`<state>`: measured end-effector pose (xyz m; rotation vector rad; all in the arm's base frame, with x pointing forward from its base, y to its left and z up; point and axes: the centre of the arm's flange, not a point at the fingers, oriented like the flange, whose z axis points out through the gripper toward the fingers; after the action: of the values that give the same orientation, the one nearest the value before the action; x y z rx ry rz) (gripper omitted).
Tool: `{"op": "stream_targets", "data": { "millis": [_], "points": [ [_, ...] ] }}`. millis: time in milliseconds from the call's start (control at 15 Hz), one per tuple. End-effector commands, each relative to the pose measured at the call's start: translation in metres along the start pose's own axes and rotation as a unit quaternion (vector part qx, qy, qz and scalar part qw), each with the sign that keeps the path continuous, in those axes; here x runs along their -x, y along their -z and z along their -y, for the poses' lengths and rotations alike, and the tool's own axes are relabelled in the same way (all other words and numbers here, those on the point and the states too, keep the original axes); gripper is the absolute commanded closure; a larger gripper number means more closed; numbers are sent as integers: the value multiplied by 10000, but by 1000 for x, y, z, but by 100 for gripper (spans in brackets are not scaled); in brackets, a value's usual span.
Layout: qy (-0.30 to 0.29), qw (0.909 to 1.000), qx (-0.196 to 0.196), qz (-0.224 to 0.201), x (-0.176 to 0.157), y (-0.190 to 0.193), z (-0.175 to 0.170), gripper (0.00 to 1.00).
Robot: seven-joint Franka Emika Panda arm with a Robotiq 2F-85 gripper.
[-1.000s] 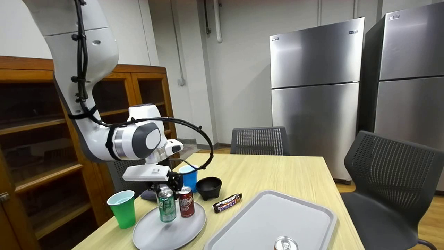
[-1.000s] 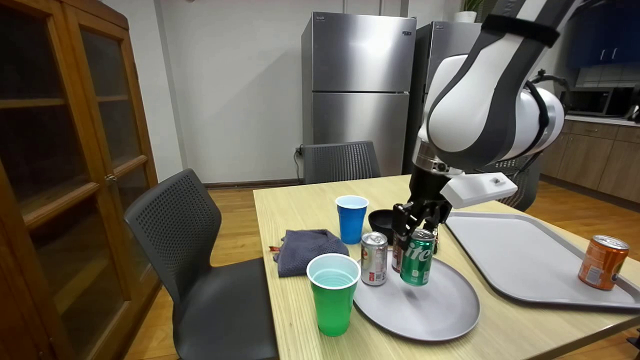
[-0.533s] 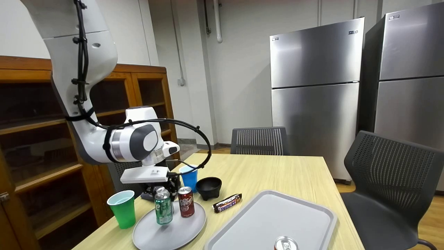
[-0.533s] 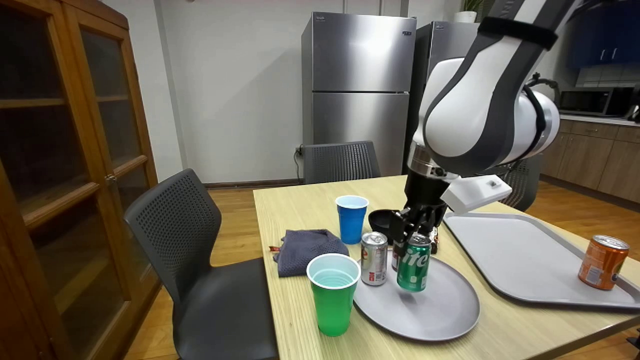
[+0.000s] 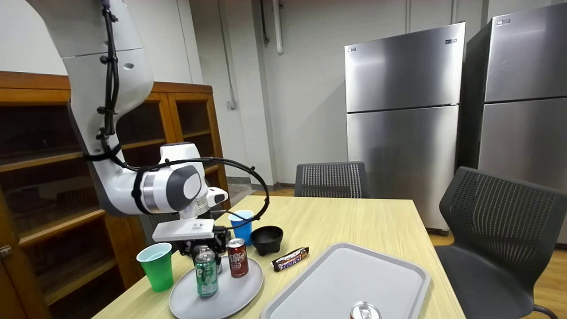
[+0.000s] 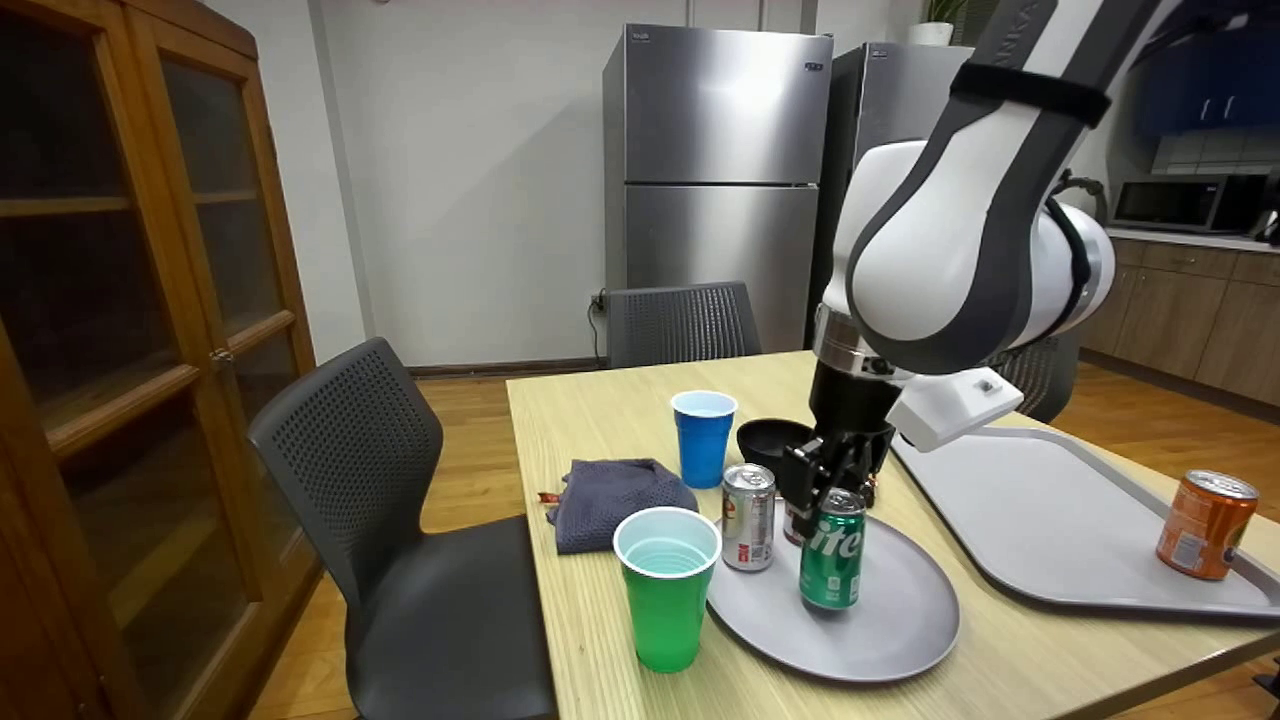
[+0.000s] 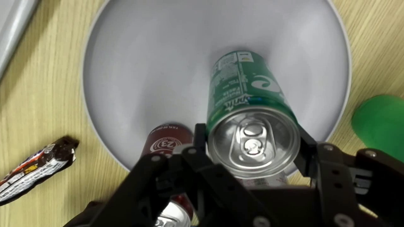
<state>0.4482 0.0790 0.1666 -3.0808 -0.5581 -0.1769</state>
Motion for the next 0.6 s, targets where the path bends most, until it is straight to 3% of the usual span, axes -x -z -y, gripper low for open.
{"op": "stream_targets", "data": {
  "millis": [0,200,267,533],
  "points": [
    [212,9997,18,-70,-5,1,2,61],
    [259,9997,20,-48,-5,0,1,61],
    [271,9996,19,-56,-5,1,1,12],
    [99,9999,-35,-65,-13,25,-8,0]
  ]
}}
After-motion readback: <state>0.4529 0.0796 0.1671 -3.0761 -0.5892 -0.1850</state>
